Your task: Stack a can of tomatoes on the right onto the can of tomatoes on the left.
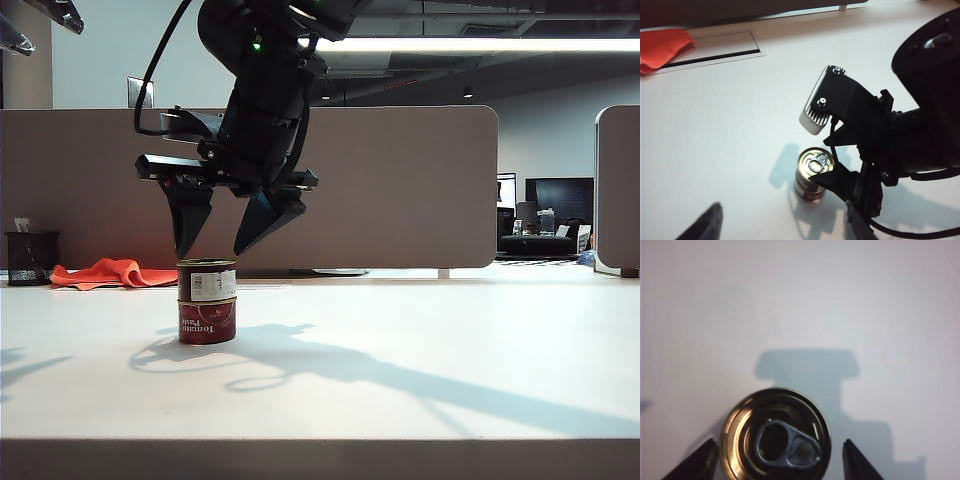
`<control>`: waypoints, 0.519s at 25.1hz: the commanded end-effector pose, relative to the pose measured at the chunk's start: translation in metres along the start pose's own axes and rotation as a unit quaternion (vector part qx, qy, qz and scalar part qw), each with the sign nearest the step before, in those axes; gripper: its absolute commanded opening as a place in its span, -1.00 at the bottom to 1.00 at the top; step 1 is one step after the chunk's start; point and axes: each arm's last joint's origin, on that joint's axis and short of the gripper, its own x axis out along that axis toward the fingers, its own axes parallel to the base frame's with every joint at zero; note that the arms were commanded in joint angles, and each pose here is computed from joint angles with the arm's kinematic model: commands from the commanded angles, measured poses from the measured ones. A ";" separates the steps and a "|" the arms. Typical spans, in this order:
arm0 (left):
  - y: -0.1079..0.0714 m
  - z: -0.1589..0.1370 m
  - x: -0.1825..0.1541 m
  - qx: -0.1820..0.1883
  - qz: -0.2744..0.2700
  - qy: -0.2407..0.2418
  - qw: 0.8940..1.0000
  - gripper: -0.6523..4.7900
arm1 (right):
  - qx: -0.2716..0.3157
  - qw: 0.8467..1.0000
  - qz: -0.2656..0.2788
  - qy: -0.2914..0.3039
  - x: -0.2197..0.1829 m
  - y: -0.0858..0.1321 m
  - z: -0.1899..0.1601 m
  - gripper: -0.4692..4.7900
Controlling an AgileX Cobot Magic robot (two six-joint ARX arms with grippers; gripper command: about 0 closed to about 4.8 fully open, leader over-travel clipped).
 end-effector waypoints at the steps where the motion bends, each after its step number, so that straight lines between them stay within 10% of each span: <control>1: 0.000 0.002 -0.001 0.002 -0.001 -0.007 1.000 0.36 | -0.002 1.000 0.002 -0.010 -0.016 -0.001 0.006 0.76; 9: 0.000 0.003 -0.001 0.003 -0.001 -0.013 1.000 0.36 | 0.009 0.990 -0.005 -0.142 -0.132 -0.009 0.037 0.63; 10: 0.000 0.003 -0.001 0.004 -0.001 -0.013 1.000 0.36 | 0.012 0.986 -0.011 -0.164 -0.153 -0.011 0.040 0.36; 11: 0.000 0.004 -0.002 0.004 -0.001 -0.014 1.000 0.35 | 0.020 0.981 -0.024 -0.189 -0.187 -0.018 0.039 -0.32; 13: -0.001 0.005 -0.004 0.005 -0.001 -0.019 1.000 0.06 | 0.030 0.980 -0.054 -0.191 -0.226 -0.027 0.030 -0.83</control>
